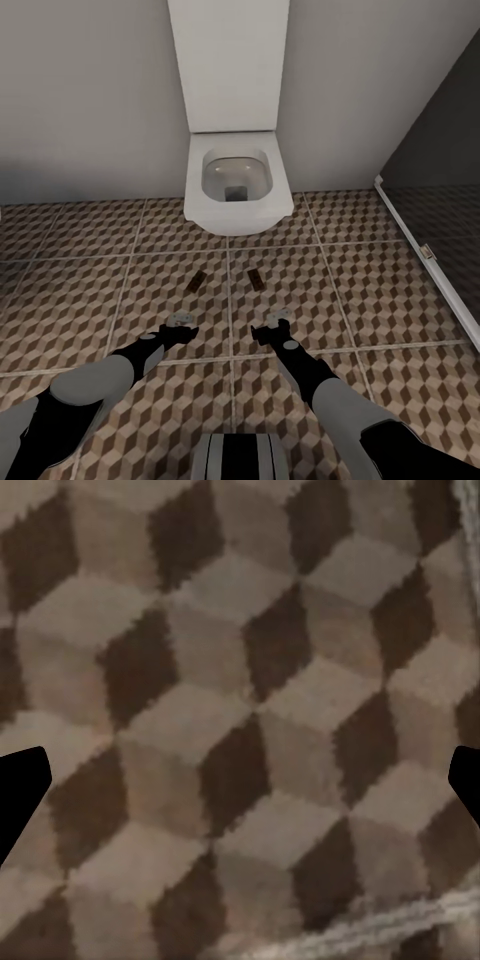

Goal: Take the four mousetraps from the cabinet in the bathroom and place them on the bathroom floor. Make sure all four end up on the same floor surface, and ensure that at least two of them are either under or directly next to the same bathroom sink.

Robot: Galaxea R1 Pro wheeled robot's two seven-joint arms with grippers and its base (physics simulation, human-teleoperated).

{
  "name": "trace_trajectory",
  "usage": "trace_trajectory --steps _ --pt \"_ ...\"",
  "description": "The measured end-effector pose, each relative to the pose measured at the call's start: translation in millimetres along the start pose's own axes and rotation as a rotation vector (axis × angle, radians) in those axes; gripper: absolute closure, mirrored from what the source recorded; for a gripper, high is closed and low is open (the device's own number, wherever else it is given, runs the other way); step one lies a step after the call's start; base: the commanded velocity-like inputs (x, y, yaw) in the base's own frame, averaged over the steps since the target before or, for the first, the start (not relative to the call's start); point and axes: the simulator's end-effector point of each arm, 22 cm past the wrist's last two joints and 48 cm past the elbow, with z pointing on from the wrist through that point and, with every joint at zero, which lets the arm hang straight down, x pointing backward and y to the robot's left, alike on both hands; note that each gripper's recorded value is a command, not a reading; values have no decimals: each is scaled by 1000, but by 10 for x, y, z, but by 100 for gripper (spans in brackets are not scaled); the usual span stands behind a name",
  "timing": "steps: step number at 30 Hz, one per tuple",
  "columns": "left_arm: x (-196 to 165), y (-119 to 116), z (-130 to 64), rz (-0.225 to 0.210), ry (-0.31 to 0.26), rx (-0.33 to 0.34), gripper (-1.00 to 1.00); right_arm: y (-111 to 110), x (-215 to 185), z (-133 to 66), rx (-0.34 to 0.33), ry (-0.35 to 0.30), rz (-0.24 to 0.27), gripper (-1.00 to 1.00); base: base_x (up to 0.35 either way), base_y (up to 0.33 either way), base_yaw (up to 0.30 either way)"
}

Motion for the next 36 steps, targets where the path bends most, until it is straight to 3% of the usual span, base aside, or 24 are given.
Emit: trace_trajectory --steps 36 --pt "-832 -137 -536 26 -139 3 -100 -98 -866 -461 30 -137 -27 -100 0 0 0"
